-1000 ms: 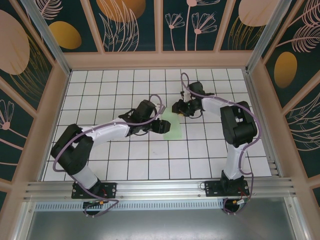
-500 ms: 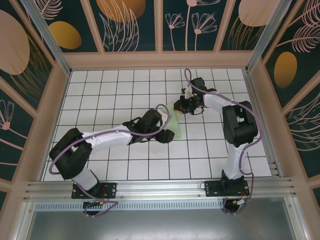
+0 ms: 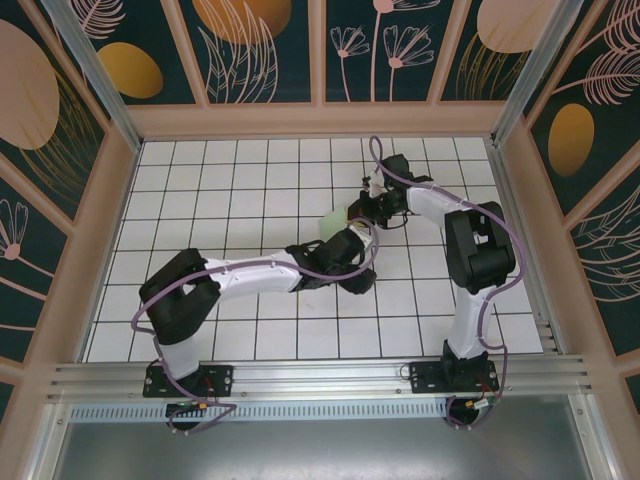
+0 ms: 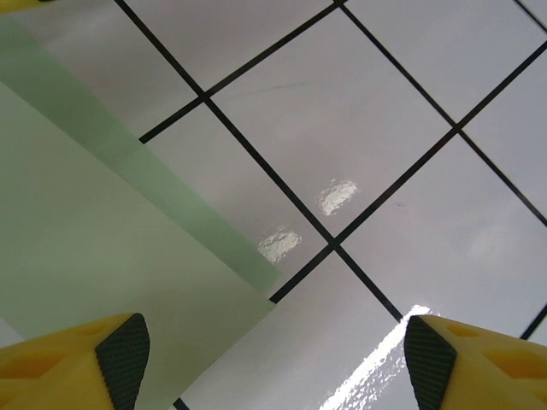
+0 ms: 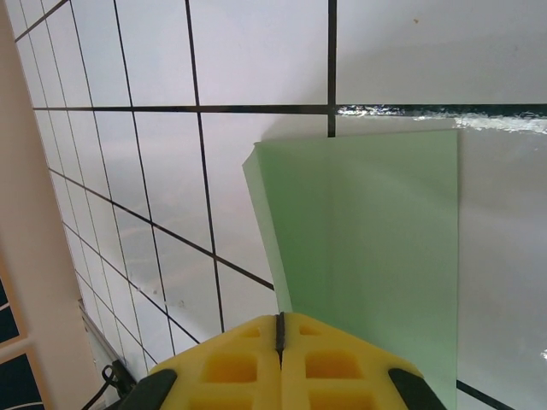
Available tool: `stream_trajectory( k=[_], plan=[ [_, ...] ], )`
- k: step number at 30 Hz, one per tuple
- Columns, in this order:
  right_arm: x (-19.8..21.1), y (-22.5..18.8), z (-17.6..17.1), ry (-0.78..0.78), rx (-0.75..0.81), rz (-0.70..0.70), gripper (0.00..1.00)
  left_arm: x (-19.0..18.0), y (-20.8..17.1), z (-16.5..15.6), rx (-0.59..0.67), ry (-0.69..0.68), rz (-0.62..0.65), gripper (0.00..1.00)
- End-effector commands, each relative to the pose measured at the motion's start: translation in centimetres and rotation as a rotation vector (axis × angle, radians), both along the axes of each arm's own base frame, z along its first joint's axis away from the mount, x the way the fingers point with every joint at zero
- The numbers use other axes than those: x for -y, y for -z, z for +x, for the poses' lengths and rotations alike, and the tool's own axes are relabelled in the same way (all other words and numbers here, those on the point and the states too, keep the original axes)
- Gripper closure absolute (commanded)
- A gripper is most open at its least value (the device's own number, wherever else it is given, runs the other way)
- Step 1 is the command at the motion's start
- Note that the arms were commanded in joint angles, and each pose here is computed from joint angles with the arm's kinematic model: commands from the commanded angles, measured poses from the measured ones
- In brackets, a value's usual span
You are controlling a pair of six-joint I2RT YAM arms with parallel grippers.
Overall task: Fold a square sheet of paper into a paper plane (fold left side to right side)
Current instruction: Fold the triangle a second time at the center of the table.
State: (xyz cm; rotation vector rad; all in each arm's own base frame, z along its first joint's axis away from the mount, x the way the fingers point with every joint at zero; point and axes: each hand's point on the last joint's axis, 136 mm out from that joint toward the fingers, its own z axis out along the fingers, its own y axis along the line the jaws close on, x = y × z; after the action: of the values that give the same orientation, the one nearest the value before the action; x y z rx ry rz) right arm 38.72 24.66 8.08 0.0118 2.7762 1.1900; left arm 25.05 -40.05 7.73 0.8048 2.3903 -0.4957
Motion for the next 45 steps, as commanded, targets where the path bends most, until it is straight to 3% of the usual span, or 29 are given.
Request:
stream_trajectory(
  k=[1, 7, 13, 24, 30, 32, 38, 43, 45],
  plan=[
    [-0.3, -0.6, 0.3, -0.001, -0.019, 0.017, 0.93, -0.5, 1.0, 0.6, 0.048, -0.042, 0.119, 0.19],
    [-0.3, -0.5, 0.2, 0.0, -0.022, 0.014, 0.93, -1.0, 2.4, 1.5, 0.102, -0.1, 0.234, 0.18],
    [-0.3, -0.3, 0.2, 0.0, -0.026, 0.013, 0.94, -1.5, 2.5, 2.2, 0.148, -0.14, 0.284, 0.26],
    [-0.1, 0.4, 0.1, -0.005, -0.03, -0.014, 0.92, -0.9, 2.2, 1.7, 0.142, -0.114, 0.257, 0.65],
    [0.0, 0.3, 0.3, -0.009, -0.016, -0.022, 0.86, -1.0, 2.5, 1.5, 0.125, -0.117, 0.253, 0.92],
    [0.1, -0.1, 0.5, -0.006, 0.001, -0.026, 0.78, -1.0, 2.4, 1.4, 0.117, -0.119, 0.243, 0.96],
    [1.5, -4.5, 2.0, 0.047, 0.139, -0.001, 0.42, -1.0, 2.6, 0.9, 0.041, -0.108, 0.201, 1.0],
    [4.4, -8.2, 1.9, 0.128, 0.231, 0.016, 0.25, -0.9, 2.1, 0.8, -0.059, -0.099, 0.078, 1.0],
    [5.5, -8.9, 1.1, 0.155, 0.249, 0.018, 0.22, -0.9, 1.7, 1.1, -0.095, -0.101, 0.025, 1.0]
  ],
)
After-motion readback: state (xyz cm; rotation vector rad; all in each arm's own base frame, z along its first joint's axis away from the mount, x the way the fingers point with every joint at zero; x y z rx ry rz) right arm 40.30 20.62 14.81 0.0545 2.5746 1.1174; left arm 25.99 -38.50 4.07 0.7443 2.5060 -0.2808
